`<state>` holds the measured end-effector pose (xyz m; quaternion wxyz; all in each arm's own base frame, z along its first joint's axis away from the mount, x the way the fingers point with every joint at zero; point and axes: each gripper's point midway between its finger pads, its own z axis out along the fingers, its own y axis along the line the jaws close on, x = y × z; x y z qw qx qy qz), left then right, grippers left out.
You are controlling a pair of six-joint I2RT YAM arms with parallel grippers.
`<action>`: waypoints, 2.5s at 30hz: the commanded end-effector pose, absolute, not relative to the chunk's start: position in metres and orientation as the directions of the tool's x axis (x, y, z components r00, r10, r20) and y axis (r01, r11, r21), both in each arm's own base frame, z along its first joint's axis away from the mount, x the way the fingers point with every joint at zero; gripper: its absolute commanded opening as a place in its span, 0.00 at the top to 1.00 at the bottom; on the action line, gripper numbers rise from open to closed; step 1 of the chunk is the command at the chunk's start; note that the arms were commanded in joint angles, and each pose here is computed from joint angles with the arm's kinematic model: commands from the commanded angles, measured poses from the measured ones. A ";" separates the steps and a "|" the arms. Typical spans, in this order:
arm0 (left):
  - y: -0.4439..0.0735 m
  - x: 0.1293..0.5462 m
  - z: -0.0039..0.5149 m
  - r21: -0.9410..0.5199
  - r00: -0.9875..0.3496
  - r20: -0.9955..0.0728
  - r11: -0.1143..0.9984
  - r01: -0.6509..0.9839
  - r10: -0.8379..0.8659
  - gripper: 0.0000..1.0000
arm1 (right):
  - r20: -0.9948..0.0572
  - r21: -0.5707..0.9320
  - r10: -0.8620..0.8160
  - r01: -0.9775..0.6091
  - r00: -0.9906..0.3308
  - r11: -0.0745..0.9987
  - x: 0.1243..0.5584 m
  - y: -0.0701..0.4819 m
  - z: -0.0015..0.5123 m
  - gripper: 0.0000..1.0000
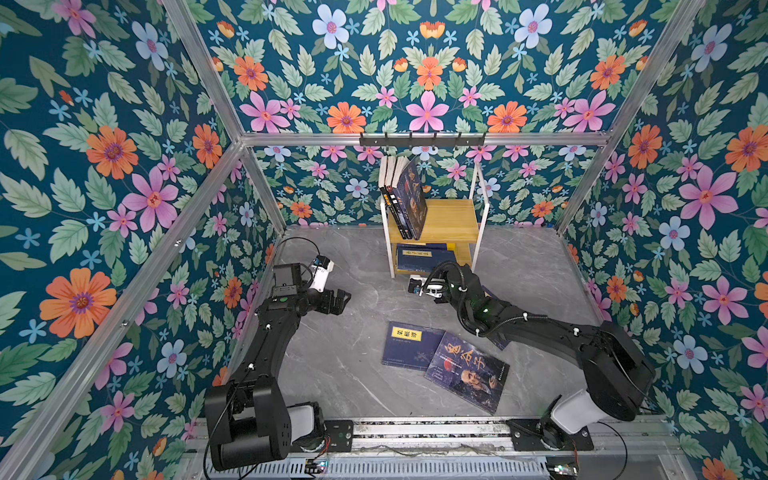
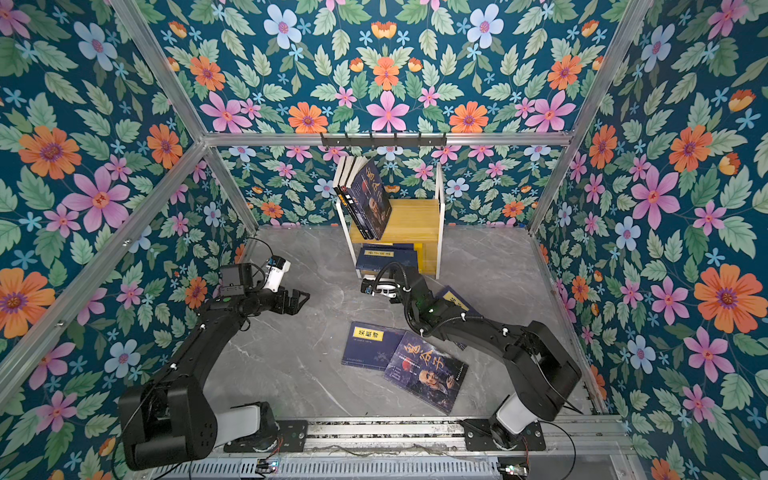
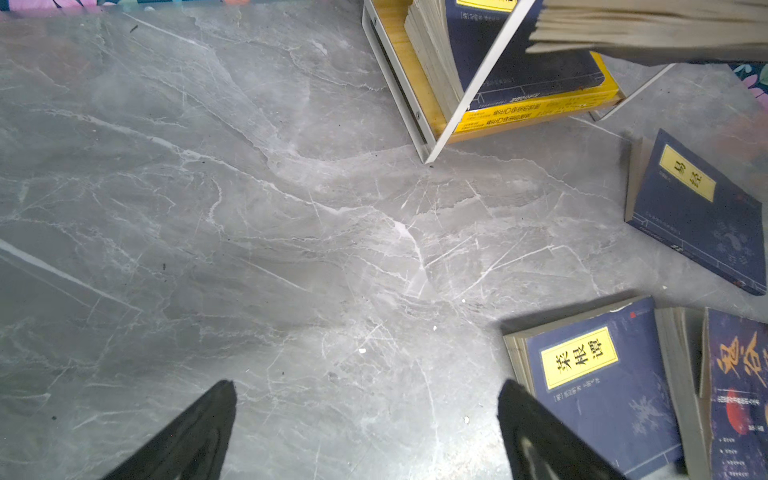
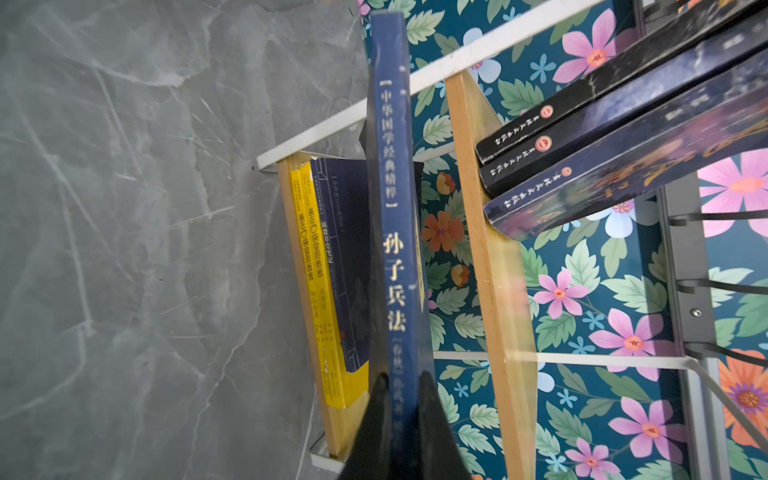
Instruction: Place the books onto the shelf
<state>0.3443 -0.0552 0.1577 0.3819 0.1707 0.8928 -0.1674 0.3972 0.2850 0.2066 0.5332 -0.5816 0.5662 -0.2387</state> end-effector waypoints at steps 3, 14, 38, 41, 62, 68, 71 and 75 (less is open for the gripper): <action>-0.057 0.348 0.161 -0.174 -0.634 -0.755 0.881 0.440 0.167 0.00 | -0.320 -0.915 -0.915 -0.332 0.244 0.231 0.425 0.288 0.207 1.00; -0.057 0.349 0.167 -0.175 -0.630 -0.759 0.881 0.439 0.163 0.00 | -0.316 -0.885 -0.920 -0.421 0.230 0.199 0.451 0.295 0.153 1.00; -0.062 0.347 0.165 -0.209 -0.640 -0.754 0.872 0.443 0.145 0.00 | -0.349 -0.818 -0.902 -0.553 0.254 0.161 0.468 0.298 0.131 0.84; -0.063 0.347 0.166 -0.214 -0.640 -0.755 0.867 0.449 0.144 0.00 | -0.363 -0.800 -0.894 -0.580 0.263 0.154 0.461 0.299 0.131 0.55; -0.063 0.345 0.168 -0.219 -0.638 -0.758 0.867 0.447 0.138 0.00 | -0.498 -0.517 -0.858 -0.837 0.123 0.180 0.445 0.293 0.117 0.43; -0.062 0.345 0.172 -0.225 -0.639 -0.758 0.868 0.443 0.130 0.00 | -0.498 -0.502 -0.862 -0.842 0.093 0.199 0.456 0.292 0.111 0.50; -0.061 0.346 0.170 -0.222 -0.641 -0.756 0.870 0.439 0.130 0.00 | -0.512 -0.485 -0.856 -0.847 0.074 0.217 0.462 0.290 0.112 0.54; -0.061 0.345 0.173 -0.228 -0.641 -0.757 0.868 0.441 0.127 0.00 | -0.517 -0.487 -0.853 -0.843 0.066 0.229 0.468 0.289 0.115 0.55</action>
